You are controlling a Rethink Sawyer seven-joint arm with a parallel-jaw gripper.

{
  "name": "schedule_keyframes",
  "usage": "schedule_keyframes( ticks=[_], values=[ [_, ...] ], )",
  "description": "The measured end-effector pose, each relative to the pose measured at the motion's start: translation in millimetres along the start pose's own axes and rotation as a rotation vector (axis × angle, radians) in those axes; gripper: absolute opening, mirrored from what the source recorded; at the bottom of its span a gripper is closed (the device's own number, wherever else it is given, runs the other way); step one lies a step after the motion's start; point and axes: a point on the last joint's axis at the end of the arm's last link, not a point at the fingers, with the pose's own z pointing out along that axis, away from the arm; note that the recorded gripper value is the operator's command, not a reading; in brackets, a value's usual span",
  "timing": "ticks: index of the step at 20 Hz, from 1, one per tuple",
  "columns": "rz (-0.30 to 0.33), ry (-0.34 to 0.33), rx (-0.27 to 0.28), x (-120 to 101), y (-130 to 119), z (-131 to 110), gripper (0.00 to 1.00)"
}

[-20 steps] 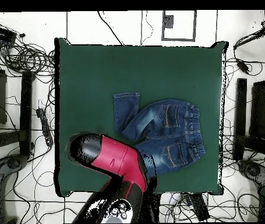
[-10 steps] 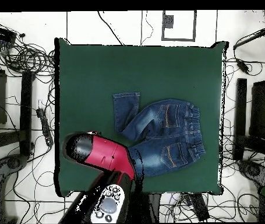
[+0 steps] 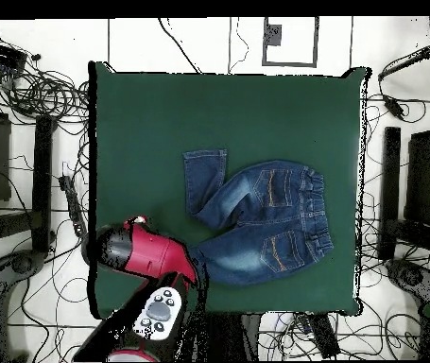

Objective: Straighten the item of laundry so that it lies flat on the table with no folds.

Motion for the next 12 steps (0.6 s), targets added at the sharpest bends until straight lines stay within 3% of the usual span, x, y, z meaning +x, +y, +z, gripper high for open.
schedule_keyframes(
  ticks=[6,12],
  values=[
    [-0.017,0.017,0.016,27.8,-33.8,14.5,0.00],
    [-0.032,0.021,0.026,47.2,-67.6,-3.0,0.00]
  ],
)
